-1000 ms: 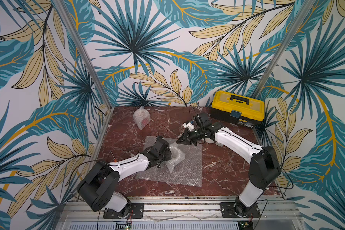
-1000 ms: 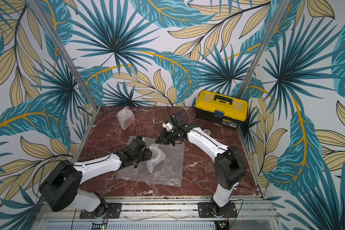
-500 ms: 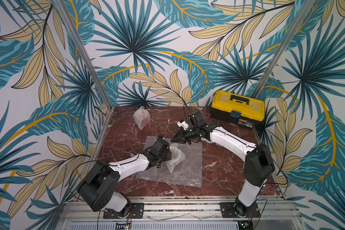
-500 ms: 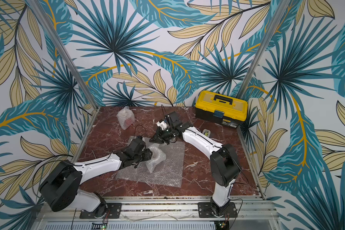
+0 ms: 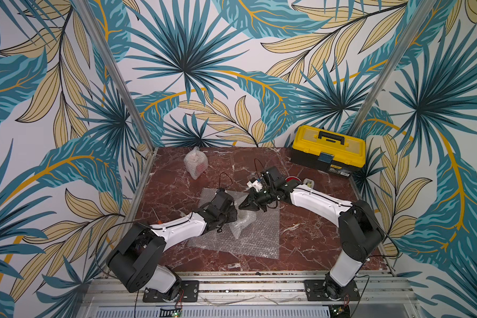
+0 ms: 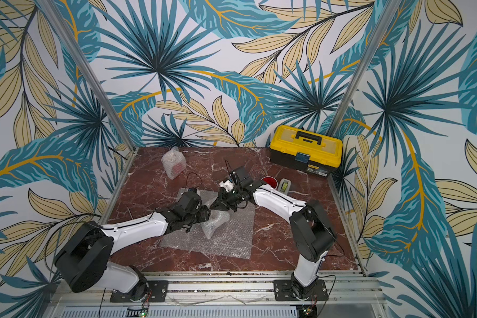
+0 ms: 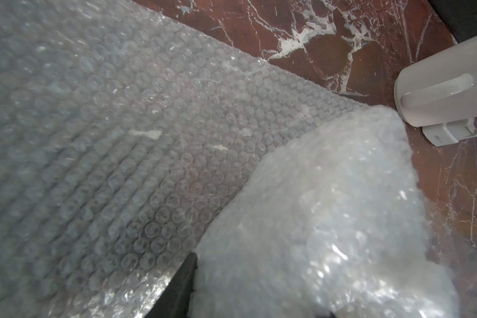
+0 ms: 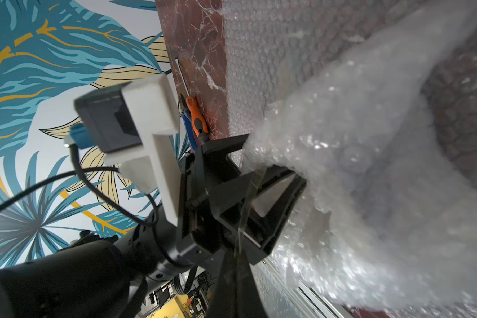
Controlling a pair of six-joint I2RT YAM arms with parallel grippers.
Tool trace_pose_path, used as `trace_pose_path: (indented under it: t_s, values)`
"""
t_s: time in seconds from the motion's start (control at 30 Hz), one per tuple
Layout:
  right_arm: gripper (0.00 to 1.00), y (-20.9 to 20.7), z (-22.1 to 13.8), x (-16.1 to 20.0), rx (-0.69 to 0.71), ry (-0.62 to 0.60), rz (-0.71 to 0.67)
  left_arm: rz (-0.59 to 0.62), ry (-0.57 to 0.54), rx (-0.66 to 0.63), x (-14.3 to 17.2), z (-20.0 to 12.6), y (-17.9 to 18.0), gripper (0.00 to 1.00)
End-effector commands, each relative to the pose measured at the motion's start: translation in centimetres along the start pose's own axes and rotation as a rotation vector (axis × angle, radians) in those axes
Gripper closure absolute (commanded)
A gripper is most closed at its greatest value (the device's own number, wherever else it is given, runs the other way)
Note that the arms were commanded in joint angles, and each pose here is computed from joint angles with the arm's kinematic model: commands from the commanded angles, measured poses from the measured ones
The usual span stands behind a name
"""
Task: Wrap mugs in bubble wrap
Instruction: Stick the tape on the bubble wrap.
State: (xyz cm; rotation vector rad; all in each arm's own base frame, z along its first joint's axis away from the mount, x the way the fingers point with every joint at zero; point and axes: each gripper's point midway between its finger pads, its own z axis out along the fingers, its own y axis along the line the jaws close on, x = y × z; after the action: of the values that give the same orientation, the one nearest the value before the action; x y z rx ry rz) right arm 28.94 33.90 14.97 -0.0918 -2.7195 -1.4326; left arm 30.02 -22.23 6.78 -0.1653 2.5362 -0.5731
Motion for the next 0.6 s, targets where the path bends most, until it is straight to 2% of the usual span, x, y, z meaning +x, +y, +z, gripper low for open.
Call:
trace_pose_path:
  t_s: [0.0, 0.57]
  values:
    - [1.0, 0.5, -0.3, 1.0, -0.029, 0.002, -0.012, 0.02, 0.041, -0.007, 1.3, 0.3, 0.4, 0.52]
    - [1.0, -2.9, 1.0, 2.1, 0.071, 0.036, 0.029, 0.023, 0.044, -0.002, 1.2, 0.4, 0.2, 0.52]
